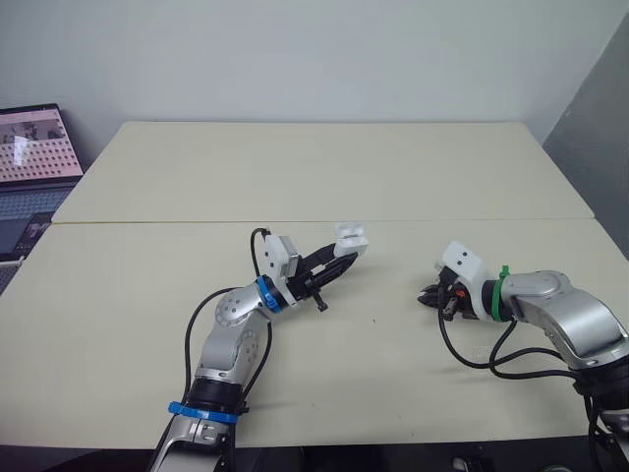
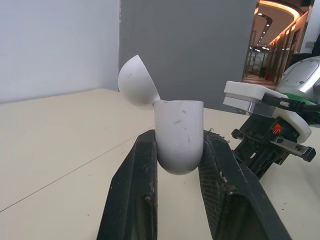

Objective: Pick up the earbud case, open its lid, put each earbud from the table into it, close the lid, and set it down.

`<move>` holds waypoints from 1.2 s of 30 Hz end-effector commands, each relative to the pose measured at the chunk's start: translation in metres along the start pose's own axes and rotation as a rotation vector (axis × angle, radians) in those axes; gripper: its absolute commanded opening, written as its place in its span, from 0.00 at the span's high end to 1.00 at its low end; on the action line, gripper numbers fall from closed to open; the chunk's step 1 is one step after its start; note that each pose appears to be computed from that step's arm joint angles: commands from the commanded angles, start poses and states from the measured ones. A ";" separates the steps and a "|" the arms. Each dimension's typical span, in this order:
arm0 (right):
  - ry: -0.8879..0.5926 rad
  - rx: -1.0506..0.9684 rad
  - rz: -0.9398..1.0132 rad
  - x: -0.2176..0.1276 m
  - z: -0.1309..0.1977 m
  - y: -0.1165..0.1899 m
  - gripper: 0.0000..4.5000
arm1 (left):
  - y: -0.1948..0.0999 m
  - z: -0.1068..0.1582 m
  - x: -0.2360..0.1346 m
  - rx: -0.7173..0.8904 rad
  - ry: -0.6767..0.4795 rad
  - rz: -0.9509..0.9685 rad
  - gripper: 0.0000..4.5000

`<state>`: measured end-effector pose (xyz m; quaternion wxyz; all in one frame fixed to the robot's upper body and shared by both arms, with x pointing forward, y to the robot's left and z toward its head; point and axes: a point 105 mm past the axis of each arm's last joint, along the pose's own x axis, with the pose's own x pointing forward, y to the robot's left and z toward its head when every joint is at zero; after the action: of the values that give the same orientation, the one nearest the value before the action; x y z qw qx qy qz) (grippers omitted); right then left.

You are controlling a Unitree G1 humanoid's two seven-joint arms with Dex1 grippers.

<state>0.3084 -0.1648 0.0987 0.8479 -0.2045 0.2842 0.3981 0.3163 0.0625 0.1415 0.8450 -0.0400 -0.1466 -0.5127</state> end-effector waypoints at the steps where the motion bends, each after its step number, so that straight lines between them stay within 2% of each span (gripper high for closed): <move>1: -0.021 -0.049 0.016 -0.009 0.004 0.004 0.96 | -0.003 0.005 0.000 0.028 -0.018 -0.020 0.83; 7: -0.011 -0.055 0.106 -0.040 0.001 0.021 0.96 | 0.001 0.001 0.001 0.020 -0.014 -0.024 0.83; 12: 0.092 -0.008 0.226 -0.068 -0.024 0.051 0.96 | 0.002 -0.001 0.007 -0.003 -0.020 -0.057 0.83; 22: 0.073 0.027 0.105 -0.060 -0.049 0.039 0.96 | 0.004 0.003 0.018 0.011 -0.040 -0.078 0.83; 35: 0.076 0.012 0.178 -0.055 -0.056 0.041 0.96 | 0.007 0.006 0.007 0.047 -0.028 -0.019 0.83; 36: 0.067 0.003 0.178 -0.054 -0.055 0.040 0.88 | 0.007 0.006 0.007 0.048 -0.029 -0.015 0.83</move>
<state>0.2288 -0.2042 0.0840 0.8012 -0.1774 0.3421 0.4577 0.3269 0.0603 0.1324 0.8431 -0.0399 -0.1354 -0.5190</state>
